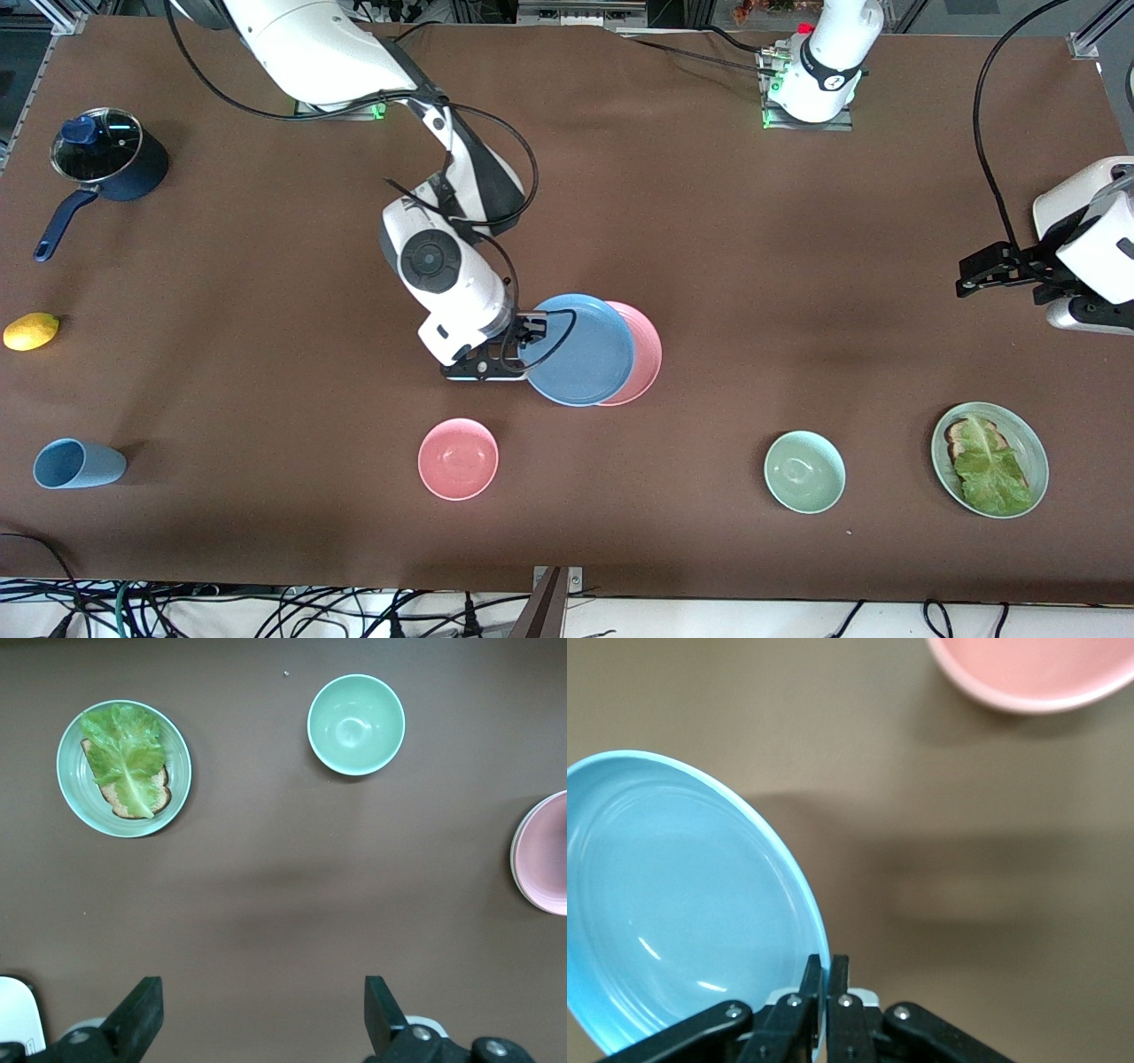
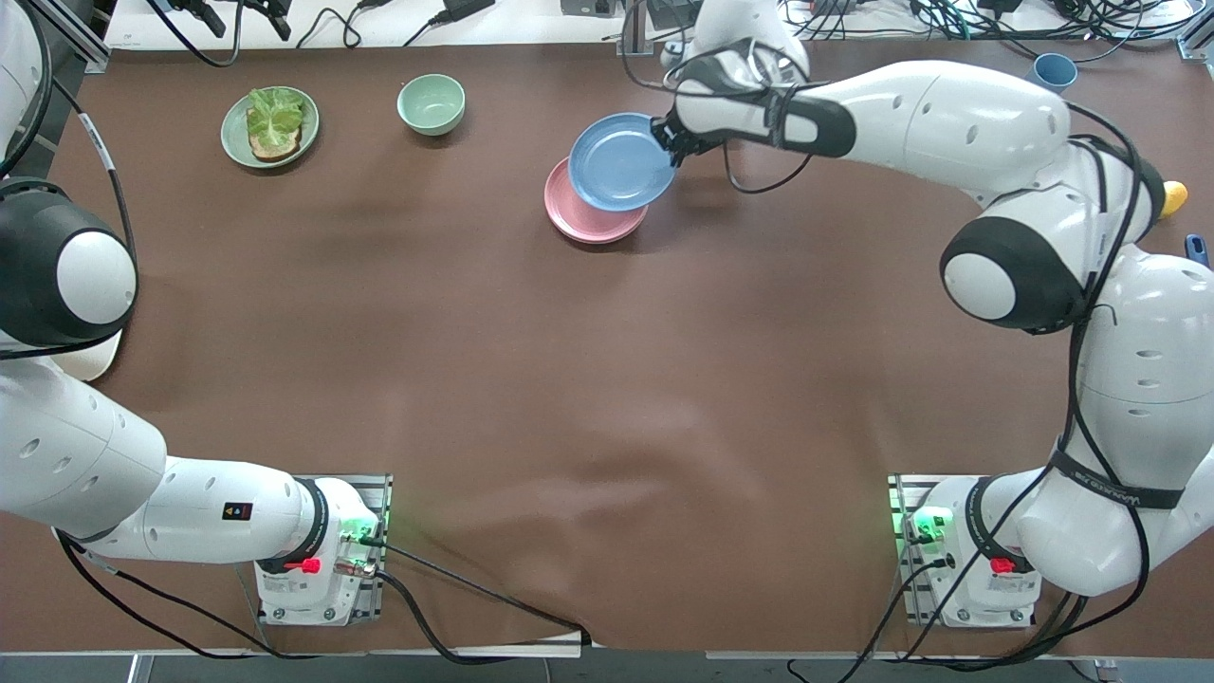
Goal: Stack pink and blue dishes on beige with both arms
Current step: 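Lift the blue plate with the right gripper onto the pink plate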
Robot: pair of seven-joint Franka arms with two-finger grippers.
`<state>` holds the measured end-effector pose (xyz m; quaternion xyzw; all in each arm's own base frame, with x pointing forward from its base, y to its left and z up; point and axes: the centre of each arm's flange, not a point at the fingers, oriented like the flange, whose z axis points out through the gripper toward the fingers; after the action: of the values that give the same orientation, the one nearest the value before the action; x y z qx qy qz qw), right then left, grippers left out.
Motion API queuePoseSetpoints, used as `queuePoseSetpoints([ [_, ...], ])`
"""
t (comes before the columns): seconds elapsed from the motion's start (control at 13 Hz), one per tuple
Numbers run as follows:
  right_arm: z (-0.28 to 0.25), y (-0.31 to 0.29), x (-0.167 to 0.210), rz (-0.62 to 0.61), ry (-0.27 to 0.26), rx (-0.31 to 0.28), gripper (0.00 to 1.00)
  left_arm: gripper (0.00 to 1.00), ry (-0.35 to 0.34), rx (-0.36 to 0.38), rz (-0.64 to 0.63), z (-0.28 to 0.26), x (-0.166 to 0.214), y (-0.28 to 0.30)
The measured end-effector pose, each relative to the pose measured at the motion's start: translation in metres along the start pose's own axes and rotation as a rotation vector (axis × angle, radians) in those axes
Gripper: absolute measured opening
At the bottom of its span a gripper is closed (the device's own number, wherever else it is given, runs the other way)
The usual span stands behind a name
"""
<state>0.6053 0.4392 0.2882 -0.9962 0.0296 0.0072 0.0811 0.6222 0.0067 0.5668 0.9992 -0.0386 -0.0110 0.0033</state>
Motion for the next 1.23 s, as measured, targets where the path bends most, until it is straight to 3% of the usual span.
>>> queuePoseSetpoints([
  [0.92, 0.057, -0.031, -0.030, 0.112, -0.005, 0.001, 0.05, 1.00, 0.000, 0.000, 0.000, 0.000, 0.000, 0.000],
  [1.23, 0.050, -0.026, -0.021, 0.120, 0.016, 0.002, 0.44, 1.00, 0.000, 0.000, 0.000, 0.000, 0.000, 0.000],
])
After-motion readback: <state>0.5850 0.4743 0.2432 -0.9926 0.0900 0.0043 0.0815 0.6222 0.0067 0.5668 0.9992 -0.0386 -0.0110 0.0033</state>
